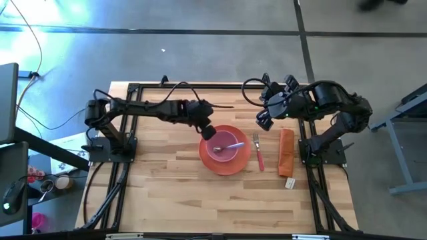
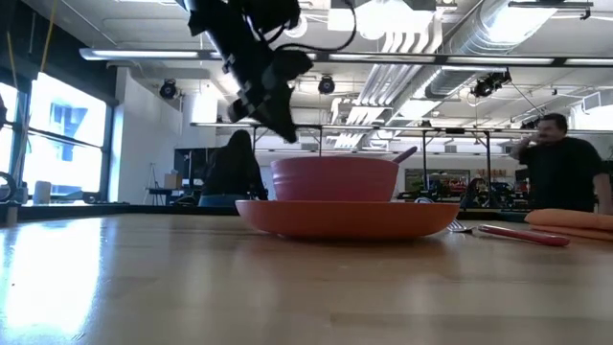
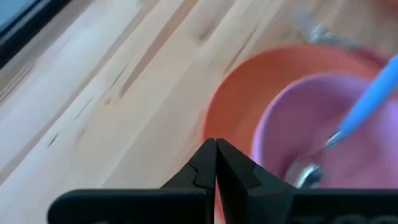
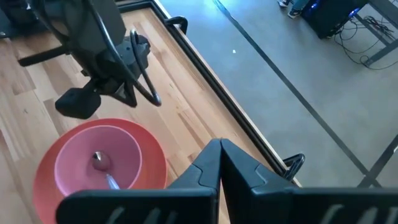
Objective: Set table place
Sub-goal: Adjust the bowl on the plate
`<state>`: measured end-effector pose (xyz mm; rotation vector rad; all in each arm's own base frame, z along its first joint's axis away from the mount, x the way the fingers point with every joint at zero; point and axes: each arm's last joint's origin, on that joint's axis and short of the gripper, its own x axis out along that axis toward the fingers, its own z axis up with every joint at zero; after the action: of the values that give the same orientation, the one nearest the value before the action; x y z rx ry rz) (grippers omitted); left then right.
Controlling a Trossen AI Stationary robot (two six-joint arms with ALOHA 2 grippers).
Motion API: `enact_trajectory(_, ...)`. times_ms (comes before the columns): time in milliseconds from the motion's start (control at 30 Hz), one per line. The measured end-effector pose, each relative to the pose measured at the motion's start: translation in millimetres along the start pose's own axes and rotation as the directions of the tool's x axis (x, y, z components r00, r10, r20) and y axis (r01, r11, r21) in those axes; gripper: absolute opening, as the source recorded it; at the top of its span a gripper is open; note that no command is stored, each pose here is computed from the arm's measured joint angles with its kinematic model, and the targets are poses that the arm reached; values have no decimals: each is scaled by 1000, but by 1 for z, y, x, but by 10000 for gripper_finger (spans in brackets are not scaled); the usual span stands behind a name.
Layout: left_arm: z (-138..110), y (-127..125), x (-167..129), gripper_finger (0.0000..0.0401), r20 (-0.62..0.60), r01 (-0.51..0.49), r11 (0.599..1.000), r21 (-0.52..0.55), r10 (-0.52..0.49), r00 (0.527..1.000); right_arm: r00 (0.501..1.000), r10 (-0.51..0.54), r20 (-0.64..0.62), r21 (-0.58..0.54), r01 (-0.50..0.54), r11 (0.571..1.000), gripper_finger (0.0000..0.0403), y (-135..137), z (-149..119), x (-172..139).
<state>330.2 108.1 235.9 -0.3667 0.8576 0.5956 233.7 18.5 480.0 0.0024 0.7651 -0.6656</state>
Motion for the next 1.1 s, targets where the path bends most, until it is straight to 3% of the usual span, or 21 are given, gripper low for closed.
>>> enact_trajectory(300, -23, 2, 9, 0, -97, -20, 1000, -6, 19, 995, 999, -29, 18, -48, 30, 998, 0, -2, 0, -1)
enact_trajectory(433, -23, 2, 10, 0, -83, 13, 1000, 12, -12, 996, 998, -12, 61, 1, 12, 1000, 0, -13, -5, -18)
enact_trajectory(667, -29, 4, 18, 0, -88, -21, 1000, 7, 22, 996, 993, 29, 113, 29, -33, 999, 0, -20, -12, -38)
enact_trajectory(1100, -38, -13, 40, 0, -127, 66, 997, -28, -69, 990, 992, 21, 125, 0, -21, 1000, 0, -19, -13, -40)
